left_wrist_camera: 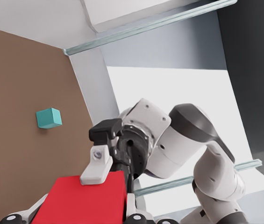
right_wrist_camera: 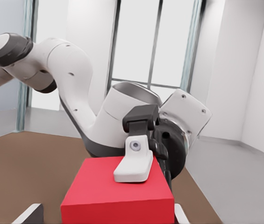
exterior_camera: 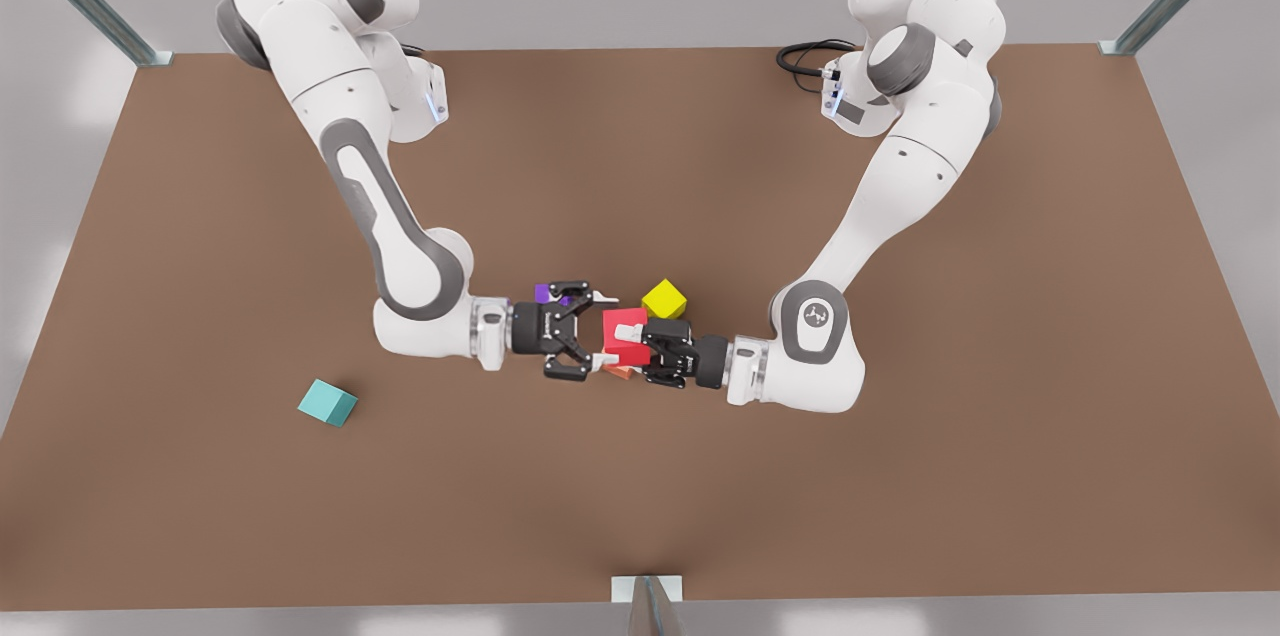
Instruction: Pick up red wooden cube and pass to hand red wooden cube and place in blue wooden cube
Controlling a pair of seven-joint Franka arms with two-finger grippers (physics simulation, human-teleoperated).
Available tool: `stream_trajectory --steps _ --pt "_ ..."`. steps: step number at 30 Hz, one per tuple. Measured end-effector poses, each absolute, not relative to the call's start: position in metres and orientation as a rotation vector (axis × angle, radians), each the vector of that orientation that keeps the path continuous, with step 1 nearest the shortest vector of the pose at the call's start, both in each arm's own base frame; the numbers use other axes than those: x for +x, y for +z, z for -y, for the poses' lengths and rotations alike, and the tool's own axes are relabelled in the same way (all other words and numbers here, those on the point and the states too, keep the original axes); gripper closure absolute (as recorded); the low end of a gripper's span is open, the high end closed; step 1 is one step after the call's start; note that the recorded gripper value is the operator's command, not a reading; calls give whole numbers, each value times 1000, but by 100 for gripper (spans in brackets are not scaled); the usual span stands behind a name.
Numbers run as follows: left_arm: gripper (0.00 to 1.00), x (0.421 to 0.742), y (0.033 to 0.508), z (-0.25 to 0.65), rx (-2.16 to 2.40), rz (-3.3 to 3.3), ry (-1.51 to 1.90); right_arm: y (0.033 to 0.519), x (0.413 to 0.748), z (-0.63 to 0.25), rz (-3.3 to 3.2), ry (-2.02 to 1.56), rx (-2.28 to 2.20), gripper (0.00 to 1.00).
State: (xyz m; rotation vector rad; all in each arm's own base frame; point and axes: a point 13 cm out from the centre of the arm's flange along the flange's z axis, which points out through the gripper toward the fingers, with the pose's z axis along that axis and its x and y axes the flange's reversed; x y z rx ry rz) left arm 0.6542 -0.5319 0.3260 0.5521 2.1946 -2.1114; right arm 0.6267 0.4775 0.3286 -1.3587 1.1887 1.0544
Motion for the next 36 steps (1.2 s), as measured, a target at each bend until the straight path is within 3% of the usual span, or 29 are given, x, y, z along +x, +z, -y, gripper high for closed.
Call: stream_trajectory --steps 10,12,13,15,16,19,21,26,31,36 --pt "33 648 324 541 576 -2188 -2106 313 618 -494 -1181 1051 -1376 0" --pt "33 648 324 541 577 -2187 -2104 313 618 -495 -1179 1047 -1377 6" --pt "33 648 324 541 578 -2186 -2103 314 618 -496 -1177 1044 -1377 14" --pt "33 648 324 541 579 -2185 -2102 315 618 -497 -1173 1040 -1378 45" --pt "33 648 324 541 580 -2184 -2101 315 618 -498 -1171 1039 -1381 48" --pt "32 648 324 541 581 -2183 -2100 314 616 -500 -1170 1038 -1387 48" --pt "0 648 324 542 583 -2180 -2101 314 616 -500 -1171 1037 -1388 47" --pt "0 649 325 539 588 -2171 -2102 314 619 -497 -1172 1031 -1387 47" --pt "0 670 328 505 563 -2155 -2090 323 634 -473 -1178 993 -1379 46" --pt "0 703 326 427 546 -2155 -2057 310 676 -365 -1204 823 -1545 46"
